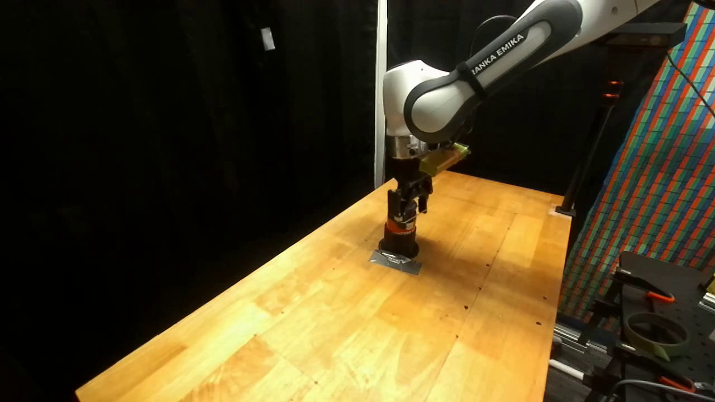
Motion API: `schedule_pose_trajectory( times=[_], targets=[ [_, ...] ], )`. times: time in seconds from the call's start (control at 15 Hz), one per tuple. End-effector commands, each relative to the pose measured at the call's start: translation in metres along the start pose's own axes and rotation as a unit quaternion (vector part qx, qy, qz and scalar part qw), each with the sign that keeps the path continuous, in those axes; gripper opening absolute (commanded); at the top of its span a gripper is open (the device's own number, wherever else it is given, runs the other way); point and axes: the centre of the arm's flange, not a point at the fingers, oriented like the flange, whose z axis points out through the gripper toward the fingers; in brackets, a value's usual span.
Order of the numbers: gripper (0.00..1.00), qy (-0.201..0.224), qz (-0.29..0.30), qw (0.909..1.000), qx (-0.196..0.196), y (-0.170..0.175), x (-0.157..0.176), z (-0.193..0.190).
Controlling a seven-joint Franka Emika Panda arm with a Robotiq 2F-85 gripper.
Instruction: Put the rubber band on the bottom of the cup
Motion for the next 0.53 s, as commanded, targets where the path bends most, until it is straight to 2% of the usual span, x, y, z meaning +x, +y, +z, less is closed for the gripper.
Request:
schedule_pose_trajectory(
  times=[0.0, 0.13, 0.2, 0.27, 0.47],
  targets=[
    [1.00, 0.014, 0.007, 0.9998, 0.010, 0.007, -0.024, -0.002],
    [1.00, 0.018, 0.005, 0.9998, 0.007, 0.010, -0.034, -0.004],
    [0.75, 0.019, 0.002, 0.9998, 0.006, 0.013, -0.043, -0.006],
    [0.74, 0.021, 0.001, 0.9998, 0.006, 0.015, -0.050, -0.008],
    [0.49, 0.033, -0.005, 0.9994, 0.009, 0.018, -0.071, -0.013]
  ],
)
